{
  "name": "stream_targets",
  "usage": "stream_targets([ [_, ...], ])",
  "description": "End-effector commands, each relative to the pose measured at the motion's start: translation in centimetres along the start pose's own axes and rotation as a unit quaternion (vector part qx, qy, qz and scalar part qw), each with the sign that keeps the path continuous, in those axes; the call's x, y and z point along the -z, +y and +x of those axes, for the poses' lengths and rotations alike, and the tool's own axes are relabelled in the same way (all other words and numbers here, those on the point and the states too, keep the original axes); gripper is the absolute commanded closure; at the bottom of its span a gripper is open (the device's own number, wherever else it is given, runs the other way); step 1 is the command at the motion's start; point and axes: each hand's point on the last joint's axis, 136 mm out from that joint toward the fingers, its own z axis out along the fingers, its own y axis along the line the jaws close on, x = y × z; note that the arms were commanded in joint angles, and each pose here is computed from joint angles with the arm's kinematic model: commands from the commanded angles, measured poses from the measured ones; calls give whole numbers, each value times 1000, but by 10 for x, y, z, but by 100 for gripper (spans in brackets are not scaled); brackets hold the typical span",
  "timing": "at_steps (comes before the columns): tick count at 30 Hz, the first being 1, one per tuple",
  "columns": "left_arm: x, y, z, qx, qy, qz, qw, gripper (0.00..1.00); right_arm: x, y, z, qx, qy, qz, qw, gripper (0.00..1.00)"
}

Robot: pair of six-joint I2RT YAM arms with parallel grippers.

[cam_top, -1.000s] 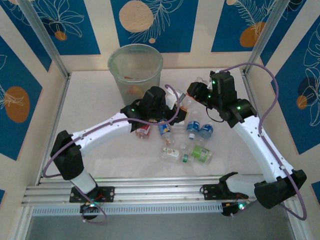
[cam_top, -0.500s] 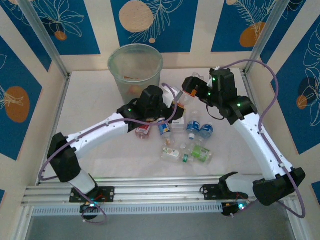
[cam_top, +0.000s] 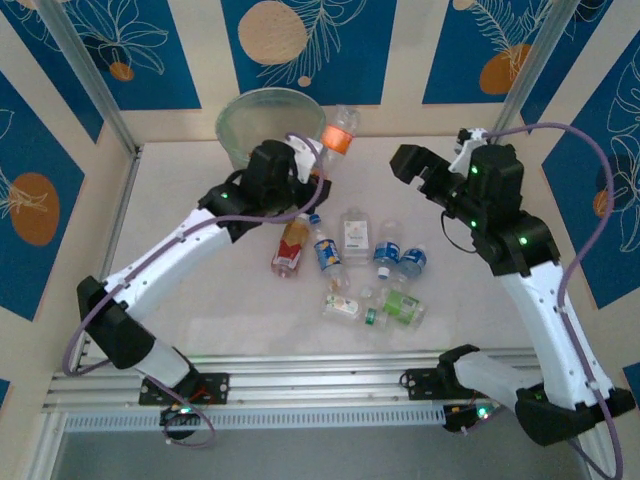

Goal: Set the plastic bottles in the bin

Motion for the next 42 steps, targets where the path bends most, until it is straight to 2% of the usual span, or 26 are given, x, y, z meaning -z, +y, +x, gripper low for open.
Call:
stream_targets([
  [1,27,40,-29,-1,-10,-62,998,100,0,-12,11,3,10,15,1000,1],
  [9,27,120,-36,20,46,-148,988,100,-2,-31,30,-11,31,41,999,1],
  [15,16,151,-28,-1,91,-174,980,97,-2,-39,34,-13,34,55,998,1],
  [19,11,172,-22,-24,124,-210,970,97,-2,-44,37,-13,35,62,997,1],
  [29,-1,205,-15,-73,161,-267,947,86,-2,-56,44,-15,41,85,995,1],
  [36,-8,226,-11,-114,185,-310,925,83,1,-61,47,-17,41,93,995,1],
  [40,-10,234,-12,-136,192,-327,915,76,2,-63,47,-18,39,96,994,1],
  [42,-9,236,-15,-144,190,-333,912,68,2,-63,48,-18,40,96,994,1],
])
